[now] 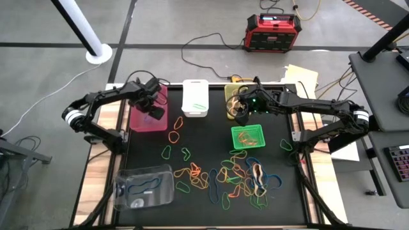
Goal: Sort rubber bands into baskets
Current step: Put the blue rubber band from the pink bin into the transparent bin
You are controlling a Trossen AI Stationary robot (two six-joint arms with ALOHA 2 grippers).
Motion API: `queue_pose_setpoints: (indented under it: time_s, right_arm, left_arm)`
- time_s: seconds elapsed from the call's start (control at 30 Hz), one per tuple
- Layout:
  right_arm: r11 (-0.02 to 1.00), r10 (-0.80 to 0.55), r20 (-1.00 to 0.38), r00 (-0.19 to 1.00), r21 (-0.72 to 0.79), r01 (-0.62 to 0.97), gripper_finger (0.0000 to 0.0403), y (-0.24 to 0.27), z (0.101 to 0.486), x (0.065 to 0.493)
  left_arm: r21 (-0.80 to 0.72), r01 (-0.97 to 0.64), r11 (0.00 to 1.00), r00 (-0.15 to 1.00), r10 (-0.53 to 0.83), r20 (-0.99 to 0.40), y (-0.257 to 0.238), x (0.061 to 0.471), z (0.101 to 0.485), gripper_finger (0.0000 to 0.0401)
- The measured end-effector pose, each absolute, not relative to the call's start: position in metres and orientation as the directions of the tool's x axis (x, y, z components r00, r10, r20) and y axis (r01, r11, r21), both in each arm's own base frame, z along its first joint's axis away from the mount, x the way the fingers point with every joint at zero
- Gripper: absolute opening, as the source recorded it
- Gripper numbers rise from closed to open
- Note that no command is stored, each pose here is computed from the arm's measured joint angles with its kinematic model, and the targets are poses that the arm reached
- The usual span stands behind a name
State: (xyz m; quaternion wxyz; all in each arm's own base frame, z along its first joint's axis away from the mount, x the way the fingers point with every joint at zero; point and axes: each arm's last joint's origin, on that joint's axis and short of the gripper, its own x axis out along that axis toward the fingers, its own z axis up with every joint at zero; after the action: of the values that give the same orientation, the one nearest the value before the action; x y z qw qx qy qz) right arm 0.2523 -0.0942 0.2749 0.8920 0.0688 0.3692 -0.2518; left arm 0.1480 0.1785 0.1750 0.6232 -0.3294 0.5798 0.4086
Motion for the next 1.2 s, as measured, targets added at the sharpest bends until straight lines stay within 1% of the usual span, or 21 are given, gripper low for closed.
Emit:
queue_pose_setpoints:
  time_s: [0.4,0.53,0.63,0.7,0.87,0.9,1.03,1.2]
  right_arm:
    - [0.866,-0.403,-0.678,0.615,-0.066,0.496,0.0187,-0.095,0.276,0.254]
    - [0.867,-0.404,-0.677,0.616,-0.067,0.494,0.0187,-0.095,0.276,0.254]
    - [0.867,-0.404,-0.674,0.618,-0.066,0.495,0.0187,-0.095,0.277,0.254]
    - [0.867,-0.404,-0.673,0.619,-0.066,0.494,0.0187,-0.095,0.277,0.254]
    - [0.869,-0.405,-0.672,0.62,-0.071,0.49,0.0187,-0.095,0.277,0.254]
    - [0.869,-0.405,-0.672,0.62,-0.072,0.49,0.0187,-0.095,0.277,0.254]
    - [0.869,-0.405,-0.672,0.62,-0.071,0.49,0.0187,-0.095,0.277,0.254]
    - [0.869,-0.405,-0.672,0.62,-0.071,0.49,0.0187,-0.095,0.277,0.254]
  left_arm:
    - [0.064,-0.898,0.435,-0.011,0.124,-0.992,0.172,0.142,0.156,0.0142]
    - [0.07,-0.898,0.435,-0.019,0.12,-0.993,0.168,0.139,0.149,0.0133]
    - [0.071,-0.894,0.441,-0.019,0.121,-0.992,0.167,0.138,0.146,0.0116]
    - [0.074,-0.893,0.444,-0.02,0.125,-0.992,0.167,0.138,0.146,0.0097]
    - [0.075,-0.889,0.451,-0.018,0.13,-0.991,0.168,0.139,0.147,0.0017]
    - [0.075,-0.888,0.454,-0.015,0.134,-0.991,0.169,0.139,0.148,0.0009]
    - [0.07,-0.878,0.474,0.005,0.155,-0.988,0.173,0.143,0.157,0.0003]
    - [0.069,-0.861,0.504,0.025,0.177,-0.984,0.176,0.148,0.179,0.0]
